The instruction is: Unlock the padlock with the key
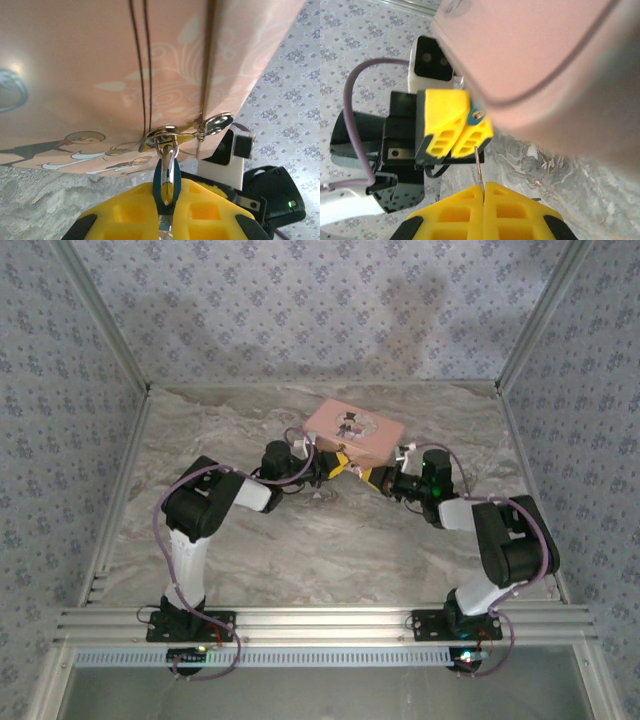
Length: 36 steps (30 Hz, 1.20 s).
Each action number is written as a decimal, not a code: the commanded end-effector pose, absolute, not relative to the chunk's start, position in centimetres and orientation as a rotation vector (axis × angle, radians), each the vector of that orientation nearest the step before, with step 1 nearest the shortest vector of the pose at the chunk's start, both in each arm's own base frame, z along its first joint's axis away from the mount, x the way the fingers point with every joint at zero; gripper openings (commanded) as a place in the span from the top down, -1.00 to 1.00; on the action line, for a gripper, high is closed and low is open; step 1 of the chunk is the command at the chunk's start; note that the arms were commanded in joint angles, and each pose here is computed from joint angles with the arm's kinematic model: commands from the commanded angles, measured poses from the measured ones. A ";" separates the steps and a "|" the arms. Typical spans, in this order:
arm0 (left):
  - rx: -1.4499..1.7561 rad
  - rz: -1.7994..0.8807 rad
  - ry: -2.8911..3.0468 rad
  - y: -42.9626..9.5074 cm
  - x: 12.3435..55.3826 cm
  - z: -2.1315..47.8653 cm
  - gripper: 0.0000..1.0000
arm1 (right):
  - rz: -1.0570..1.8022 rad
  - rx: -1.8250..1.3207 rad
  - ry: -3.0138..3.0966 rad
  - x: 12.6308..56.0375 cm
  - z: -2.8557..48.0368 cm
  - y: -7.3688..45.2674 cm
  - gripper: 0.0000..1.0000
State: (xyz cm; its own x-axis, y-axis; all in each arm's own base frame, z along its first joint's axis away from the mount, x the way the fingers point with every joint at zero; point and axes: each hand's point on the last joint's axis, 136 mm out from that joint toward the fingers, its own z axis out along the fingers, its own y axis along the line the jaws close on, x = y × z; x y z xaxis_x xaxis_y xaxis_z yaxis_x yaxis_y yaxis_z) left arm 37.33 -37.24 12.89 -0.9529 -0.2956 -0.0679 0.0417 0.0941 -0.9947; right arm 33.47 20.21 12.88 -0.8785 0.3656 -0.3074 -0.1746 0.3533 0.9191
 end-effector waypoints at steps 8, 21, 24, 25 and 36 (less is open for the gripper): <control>-0.125 -2.020 1.970 -38.1 37.9 16.9 1.00 | 1.567 0.091 2.137 31.6 16.1 23.4 1.00; -0.105 -2.045 1.978 -37.9 37.1 17.0 1.00 | 1.572 0.135 2.195 34.4 14.1 24.1 1.00; -0.101 -2.050 1.977 -37.7 37.0 17.0 1.00 | 1.555 0.159 2.208 34.7 13.8 23.5 1.00; -0.099 -2.051 1.974 -37.7 37.0 17.1 1.00 | 1.552 0.164 2.215 34.8 13.7 23.3 1.00; -0.098 -2.056 1.978 -37.4 37.1 16.9 1.00 | 1.528 0.233 2.270 34.1 11.8 21.7 1.00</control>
